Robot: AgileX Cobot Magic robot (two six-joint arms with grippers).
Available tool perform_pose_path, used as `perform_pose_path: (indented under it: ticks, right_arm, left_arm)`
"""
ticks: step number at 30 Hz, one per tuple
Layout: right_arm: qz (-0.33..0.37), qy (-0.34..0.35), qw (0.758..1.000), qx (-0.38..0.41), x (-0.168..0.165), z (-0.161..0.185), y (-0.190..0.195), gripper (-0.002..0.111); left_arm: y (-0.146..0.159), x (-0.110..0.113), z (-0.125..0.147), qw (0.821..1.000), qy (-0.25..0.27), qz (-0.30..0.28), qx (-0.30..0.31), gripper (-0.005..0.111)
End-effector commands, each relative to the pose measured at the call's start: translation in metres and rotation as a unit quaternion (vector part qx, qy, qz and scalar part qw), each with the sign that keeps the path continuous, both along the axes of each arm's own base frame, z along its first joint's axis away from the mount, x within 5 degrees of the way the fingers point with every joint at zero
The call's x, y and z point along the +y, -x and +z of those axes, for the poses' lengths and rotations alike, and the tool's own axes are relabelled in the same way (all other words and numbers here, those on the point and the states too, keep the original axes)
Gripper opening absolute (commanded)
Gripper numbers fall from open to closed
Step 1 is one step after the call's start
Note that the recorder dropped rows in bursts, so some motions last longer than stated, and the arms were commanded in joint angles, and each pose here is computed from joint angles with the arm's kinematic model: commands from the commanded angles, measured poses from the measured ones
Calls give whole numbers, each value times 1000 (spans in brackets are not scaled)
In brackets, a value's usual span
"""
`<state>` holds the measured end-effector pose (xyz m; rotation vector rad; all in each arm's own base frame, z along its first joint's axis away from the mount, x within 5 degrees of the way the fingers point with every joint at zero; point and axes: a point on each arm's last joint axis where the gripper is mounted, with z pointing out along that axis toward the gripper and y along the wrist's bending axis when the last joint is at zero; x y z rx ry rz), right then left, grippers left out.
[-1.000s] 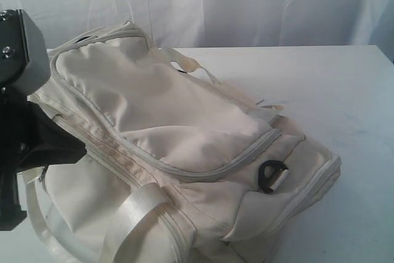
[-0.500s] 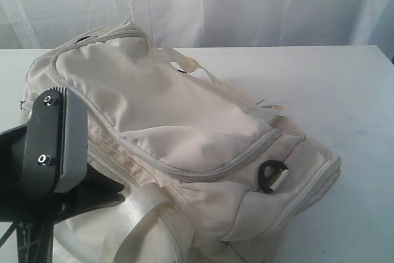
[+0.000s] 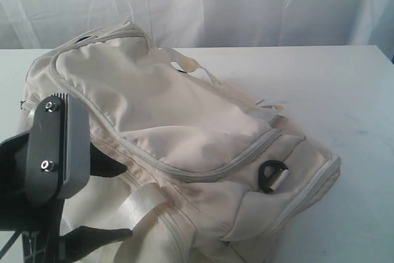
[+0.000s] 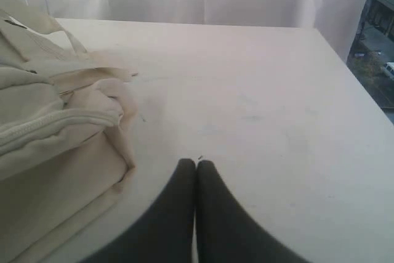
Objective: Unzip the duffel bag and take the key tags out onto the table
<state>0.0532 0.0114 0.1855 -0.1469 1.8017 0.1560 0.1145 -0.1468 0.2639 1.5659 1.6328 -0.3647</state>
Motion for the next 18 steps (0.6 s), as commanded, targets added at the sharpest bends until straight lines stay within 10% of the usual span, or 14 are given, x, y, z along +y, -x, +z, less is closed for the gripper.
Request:
perform_pose_path:
  ticks: [1, 10, 18]
  right_arm:
    - [0, 0, 1000, -8, 0, 0, 0, 0]
    - [-14, -22, 990, -140, -2, 24, -2, 0]
    - [-35, -67, 929, -363, -8, 65, 9, 0]
  left_arm:
    - [8, -5, -2, 1000, 8, -16, 5, 76]
    - [7, -6, -1, 1000, 14, -14, -5, 75]
    - [7, -6, -1, 1000, 15, -13, -5, 75]
